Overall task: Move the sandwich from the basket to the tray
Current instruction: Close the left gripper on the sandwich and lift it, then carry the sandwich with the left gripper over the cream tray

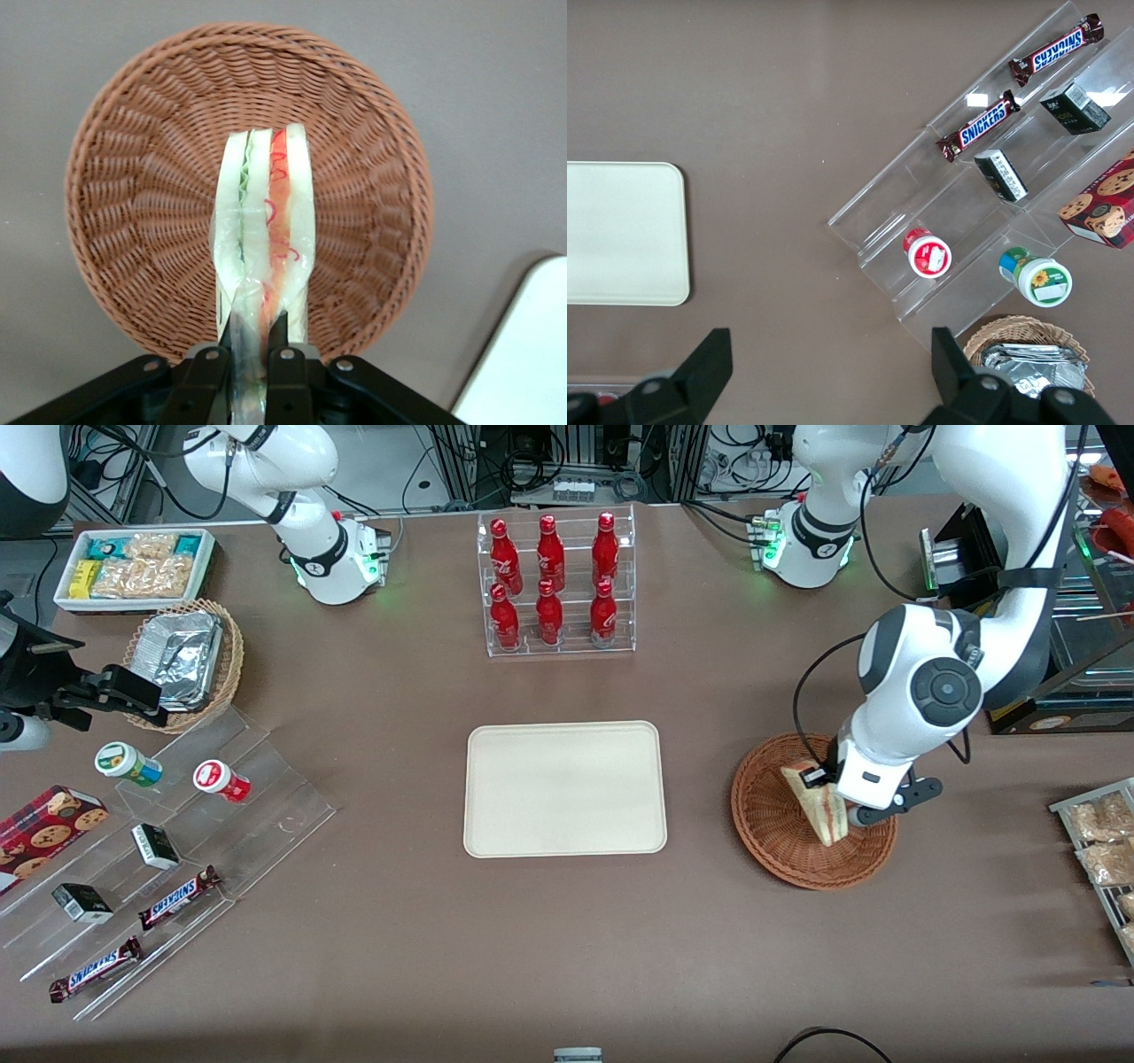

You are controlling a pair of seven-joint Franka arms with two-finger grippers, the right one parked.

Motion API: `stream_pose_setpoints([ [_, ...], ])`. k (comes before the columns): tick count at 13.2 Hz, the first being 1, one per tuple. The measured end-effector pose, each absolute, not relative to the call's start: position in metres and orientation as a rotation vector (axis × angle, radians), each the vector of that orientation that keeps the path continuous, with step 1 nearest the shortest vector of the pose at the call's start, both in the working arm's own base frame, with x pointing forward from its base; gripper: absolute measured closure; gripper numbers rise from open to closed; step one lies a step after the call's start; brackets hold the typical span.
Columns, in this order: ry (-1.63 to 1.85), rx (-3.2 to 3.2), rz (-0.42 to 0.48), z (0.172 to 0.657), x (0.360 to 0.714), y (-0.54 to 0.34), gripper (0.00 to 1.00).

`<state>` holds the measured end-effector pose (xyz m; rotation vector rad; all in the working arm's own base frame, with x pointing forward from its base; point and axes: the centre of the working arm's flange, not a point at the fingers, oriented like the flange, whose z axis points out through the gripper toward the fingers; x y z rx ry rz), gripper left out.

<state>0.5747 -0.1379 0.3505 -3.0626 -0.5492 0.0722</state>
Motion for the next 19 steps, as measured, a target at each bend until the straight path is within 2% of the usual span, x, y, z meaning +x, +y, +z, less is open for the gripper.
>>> stream_pose_setpoints([
  [9,-0.264,-3.126,0.054,0.371,0.551,-0.247,0.86],
  [19,-0.068,-3.192,0.104,0.347,0.547,-0.351,0.86],
])
